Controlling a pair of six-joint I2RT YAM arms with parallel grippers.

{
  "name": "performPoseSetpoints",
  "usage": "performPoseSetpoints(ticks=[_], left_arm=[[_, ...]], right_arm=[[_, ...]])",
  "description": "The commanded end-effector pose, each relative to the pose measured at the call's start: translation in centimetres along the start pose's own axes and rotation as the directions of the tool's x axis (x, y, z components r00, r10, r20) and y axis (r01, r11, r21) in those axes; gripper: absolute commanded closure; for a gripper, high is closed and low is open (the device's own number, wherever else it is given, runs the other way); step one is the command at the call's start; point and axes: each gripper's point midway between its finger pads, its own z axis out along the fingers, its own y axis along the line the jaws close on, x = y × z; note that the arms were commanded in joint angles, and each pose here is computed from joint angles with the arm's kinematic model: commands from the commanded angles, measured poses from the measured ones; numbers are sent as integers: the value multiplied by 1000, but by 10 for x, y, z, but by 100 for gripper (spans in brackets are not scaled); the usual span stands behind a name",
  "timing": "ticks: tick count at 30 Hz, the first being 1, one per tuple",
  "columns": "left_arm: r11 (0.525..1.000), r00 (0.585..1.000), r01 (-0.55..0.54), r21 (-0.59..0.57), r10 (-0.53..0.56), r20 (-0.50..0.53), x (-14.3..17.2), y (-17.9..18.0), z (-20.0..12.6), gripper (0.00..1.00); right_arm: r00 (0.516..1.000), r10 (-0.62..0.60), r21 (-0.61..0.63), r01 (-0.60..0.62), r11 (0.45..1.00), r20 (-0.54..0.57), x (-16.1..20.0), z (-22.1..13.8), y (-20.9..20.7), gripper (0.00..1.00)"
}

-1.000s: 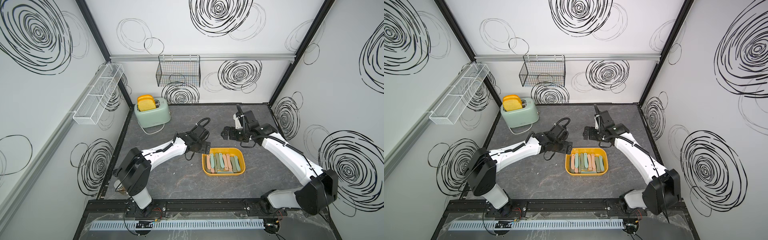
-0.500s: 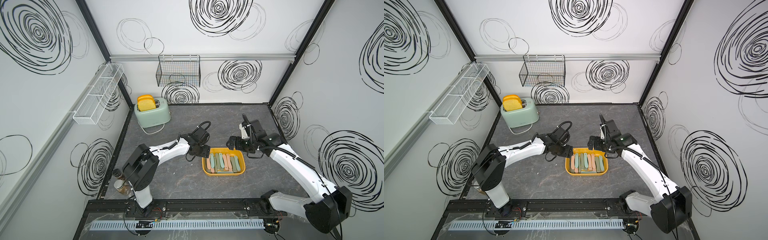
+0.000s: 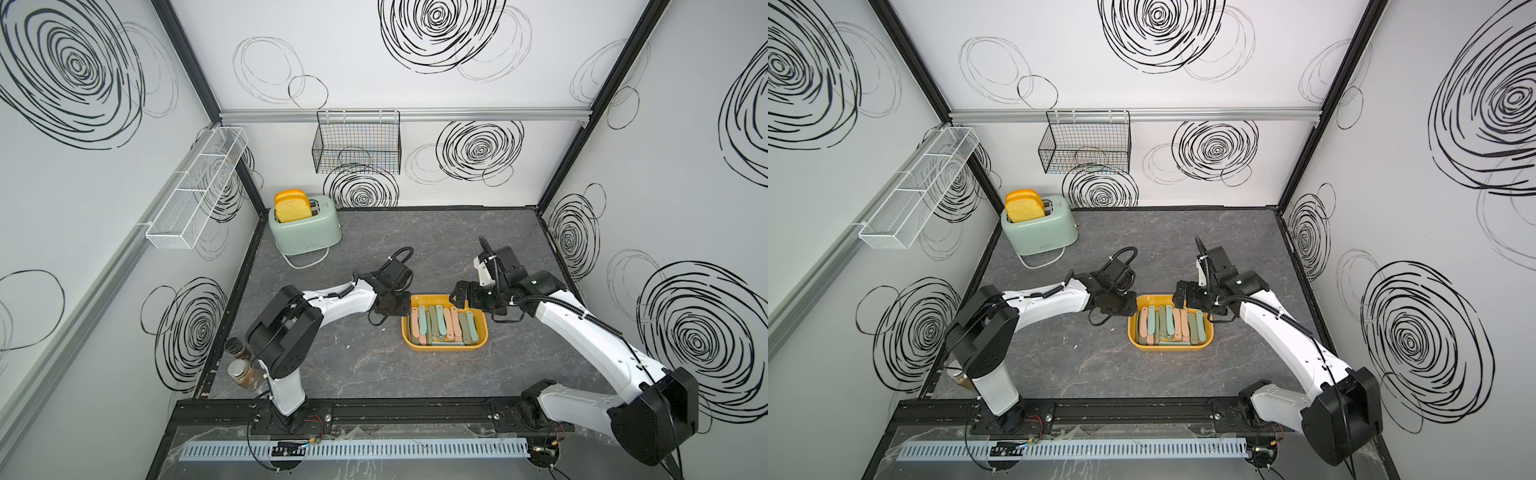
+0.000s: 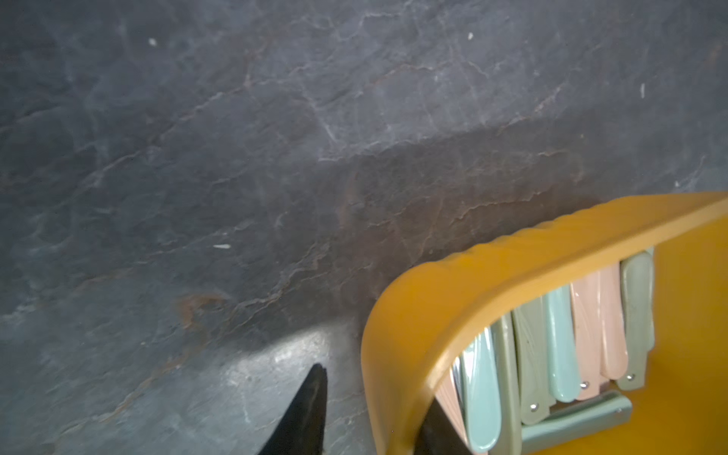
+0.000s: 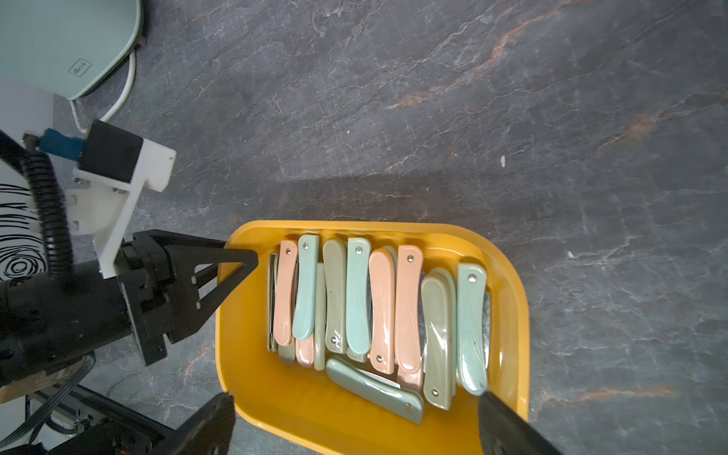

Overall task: Take the fruit knife out of the storage box
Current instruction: Move the storage box to the center of the board, then pick up the fruit knife from the storage box.

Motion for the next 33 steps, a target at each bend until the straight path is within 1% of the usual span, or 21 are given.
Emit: performPoseSetpoints(ticks=[1, 6, 10, 13, 15, 16, 17, 21, 24, 27, 28, 31, 32, 33], left_arm=[[992, 990, 123, -3, -123, 72, -11, 25, -19, 65], [979, 974, 205, -17, -202, 106, -8, 60, -34, 65], [968, 962, 250, -17, -247, 117, -1, 82, -44, 66], [968, 961, 248, -21, -244, 128, 2, 89, -52, 65], [972, 964, 234, -26, -228, 135, 2, 89, -57, 63], [973, 966, 227, -27, -221, 137, 2, 89, -60, 61], [975, 967, 219, -27, -213, 137, 2, 88, -63, 57], [981, 970, 189, -45, -180, 162, 1, 86, -79, 32], [984, 969, 170, -52, -157, 191, 1, 85, -93, 25], [987, 966, 154, -55, -138, 220, 2, 85, -110, 21], [987, 964, 151, -59, -134, 228, 2, 86, -114, 19], [988, 962, 144, -62, -125, 244, 5, 87, -127, 2], [988, 960, 142, -60, -123, 251, 5, 87, -132, 0], [989, 960, 139, -59, -119, 255, 7, 86, -135, 1]], right_arm=[[999, -30, -6, 29, 1000, -19, 0, 9, 6, 1], [995, -69, -17, 68, 998, -66, 4, 26, 15, 3], [984, -137, -31, 134, 991, -114, 9, 45, 32, 3], [969, -201, -29, 199, 980, -146, 11, 62, 46, 9], [956, -243, -18, 244, 970, -164, 11, 75, 56, 18], [951, -256, -14, 257, 966, -171, 10, 80, 59, 23], [946, -271, -11, 273, 962, -178, 9, 86, 63, 27], [932, -306, 14, 315, 949, -195, 1, 106, 71, 50], [923, -316, 19, 328, 944, -217, -2, 121, 73, 62], [913, -333, 27, 348, 937, -236, -2, 133, 76, 74], [910, -337, 27, 354, 935, -241, -2, 136, 77, 75], [898, -354, 31, 375, 927, -262, 3, 146, 81, 77], [894, -360, 37, 383, 923, -266, 4, 148, 81, 77], [890, -365, 45, 391, 919, -273, 5, 151, 81, 77]])
